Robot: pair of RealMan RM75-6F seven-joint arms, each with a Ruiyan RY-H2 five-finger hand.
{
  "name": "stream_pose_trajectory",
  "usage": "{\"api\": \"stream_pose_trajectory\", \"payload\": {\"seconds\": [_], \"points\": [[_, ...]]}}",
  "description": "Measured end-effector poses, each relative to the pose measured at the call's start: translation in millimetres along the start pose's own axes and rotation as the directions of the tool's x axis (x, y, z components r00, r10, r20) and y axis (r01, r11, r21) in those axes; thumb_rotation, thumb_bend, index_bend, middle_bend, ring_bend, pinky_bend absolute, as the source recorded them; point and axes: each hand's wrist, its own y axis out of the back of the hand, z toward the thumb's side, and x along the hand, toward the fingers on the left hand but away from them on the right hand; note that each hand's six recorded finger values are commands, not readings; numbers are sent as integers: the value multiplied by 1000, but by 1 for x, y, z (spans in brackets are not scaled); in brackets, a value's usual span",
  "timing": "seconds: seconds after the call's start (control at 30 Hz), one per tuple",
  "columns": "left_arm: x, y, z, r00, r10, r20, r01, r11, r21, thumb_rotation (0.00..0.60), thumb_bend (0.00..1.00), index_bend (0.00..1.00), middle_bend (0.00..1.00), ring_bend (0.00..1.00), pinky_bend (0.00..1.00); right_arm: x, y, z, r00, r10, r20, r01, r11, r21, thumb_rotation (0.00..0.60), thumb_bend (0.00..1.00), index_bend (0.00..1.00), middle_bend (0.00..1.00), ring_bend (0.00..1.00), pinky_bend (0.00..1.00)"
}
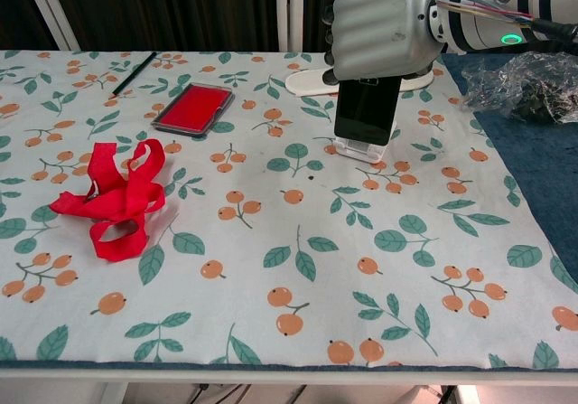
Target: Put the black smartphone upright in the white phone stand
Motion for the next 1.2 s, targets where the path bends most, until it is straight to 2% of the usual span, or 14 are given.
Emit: {"api": "stream_pose_trajectory", "payload": {"seconds": [1.2], "points": [[-3, -1, -5, 1000, -18, -4, 18, 1000, 0, 423, 23, 96, 67, 72, 222, -6, -1, 11, 1000, 21, 0, -21, 1000, -13, 600, 275, 568, 307, 325, 193]]}}
